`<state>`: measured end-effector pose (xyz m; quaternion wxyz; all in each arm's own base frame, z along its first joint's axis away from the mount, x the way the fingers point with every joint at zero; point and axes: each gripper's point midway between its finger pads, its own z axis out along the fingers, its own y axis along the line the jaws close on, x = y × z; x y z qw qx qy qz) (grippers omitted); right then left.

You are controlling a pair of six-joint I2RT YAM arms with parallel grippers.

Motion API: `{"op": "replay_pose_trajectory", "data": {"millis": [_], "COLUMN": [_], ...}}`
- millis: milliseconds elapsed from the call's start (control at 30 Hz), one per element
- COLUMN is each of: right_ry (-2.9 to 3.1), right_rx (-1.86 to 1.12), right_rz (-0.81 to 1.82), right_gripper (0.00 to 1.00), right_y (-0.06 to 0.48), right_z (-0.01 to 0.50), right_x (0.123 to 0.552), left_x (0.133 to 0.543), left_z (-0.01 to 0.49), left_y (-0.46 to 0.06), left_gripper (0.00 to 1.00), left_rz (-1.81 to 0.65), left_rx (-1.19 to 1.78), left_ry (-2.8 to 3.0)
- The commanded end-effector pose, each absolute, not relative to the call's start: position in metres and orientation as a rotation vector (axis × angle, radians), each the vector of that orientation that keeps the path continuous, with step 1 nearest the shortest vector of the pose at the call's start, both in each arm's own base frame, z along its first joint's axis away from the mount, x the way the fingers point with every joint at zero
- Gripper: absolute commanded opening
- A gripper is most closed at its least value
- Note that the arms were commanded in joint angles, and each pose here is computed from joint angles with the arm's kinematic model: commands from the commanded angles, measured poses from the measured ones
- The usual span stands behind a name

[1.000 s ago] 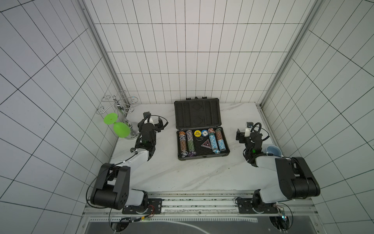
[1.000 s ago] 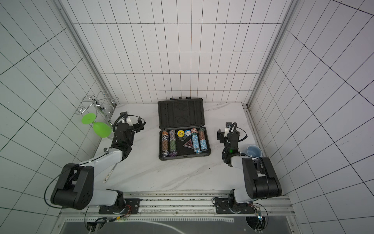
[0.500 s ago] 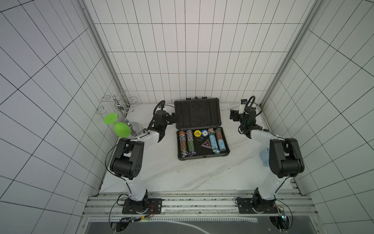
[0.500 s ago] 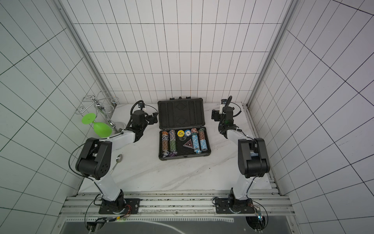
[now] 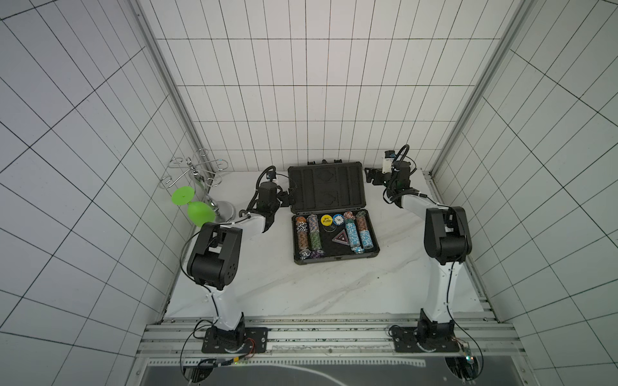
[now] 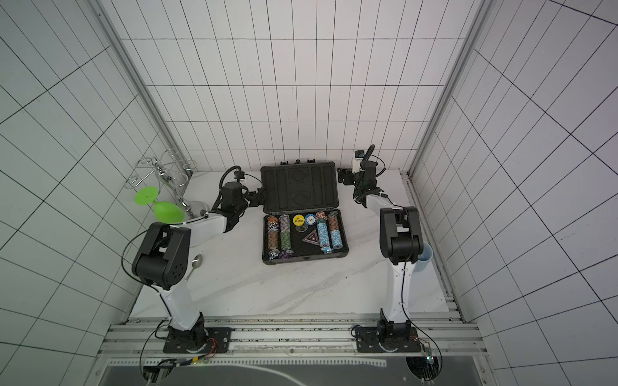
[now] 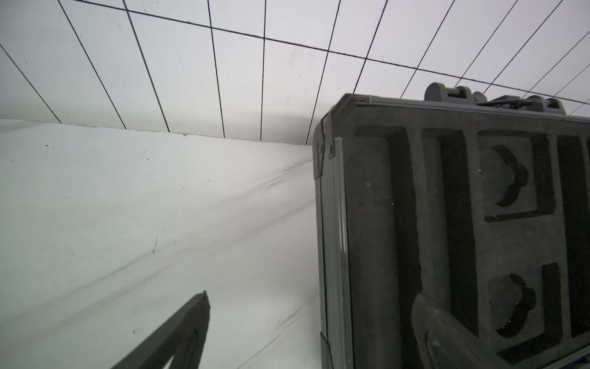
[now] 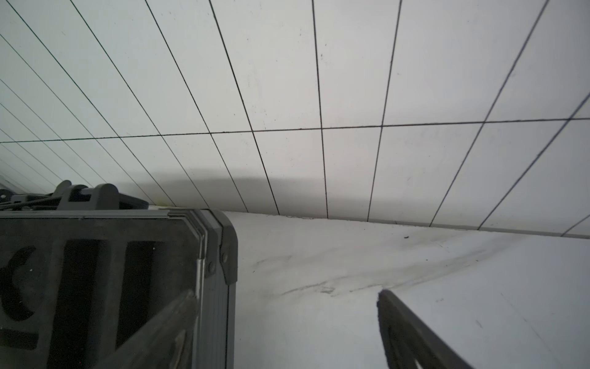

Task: Close the poker set cases
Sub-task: Close the lid of the poker set case.

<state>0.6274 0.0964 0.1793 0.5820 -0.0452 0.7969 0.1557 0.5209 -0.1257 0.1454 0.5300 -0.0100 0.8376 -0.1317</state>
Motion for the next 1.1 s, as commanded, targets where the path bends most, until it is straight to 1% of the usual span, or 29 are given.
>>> {"op": "replay_pose_trajectory", "data": {"millis": [0,300,467,633,733,833,900,967,1000,1067], "right_ry": [1.752,1.724,1.699,1.702,1.709,1.706,1.703,1.696,1.695,1.685], "right_rx": [-0.151,-0.161,-0.125,-0.128,-0.131,-0.141,-0.153,-0.165,-0.171,-0.192], "right_rz": [0.455,0.497,0.483,0.478,0.474,0.481,0.483,0.491,0.496,0.501], "right_gripper": [0.88,0.86,0.83,0.76,0.69,0.54,0.42,0.4,0.36,0.33], "right_y": [0.121,0.147,0.148,0.151,0.153,0.155,0.158,0.16,0.161,0.164], "right_z": [0.224,0.212,0.212,0.211,0.207,0.208,0.212,0.222,0.227,0.241], "right_x": [0.645,0.657,0.667,0.677,0.68,0.679,0.677,0.674,0.672,0.665], "left_x": [0.519,0.515,0.515,0.515,0.514,0.513,0.512,0.51,0.509,0.508], "left_z": [0.148,0.145,0.146,0.148,0.147,0.148,0.149,0.151,0.152,0.155], "left_y": [-0.13,-0.13,-0.129,-0.128,-0.128,-0.128,-0.126,-0.125,-0.124,-0.122], "left_gripper": [0.98,0.98,0.98,0.98,0.98,0.98,0.98,0.98,0.98,0.98], "left_rz": [-0.358,-0.365,-0.361,-0.353,-0.349,-0.347,-0.344,-0.344,-0.342,-0.34], "left_rx": [-0.027,-0.024,-0.02,-0.017,-0.01,-0.01,-0.01,-0.007,-0.005,-0.004], "left_ry": [1.989,1.999,1.997,1.992,1.994,1.993,1.992,1.989,1.993,1.996]}}
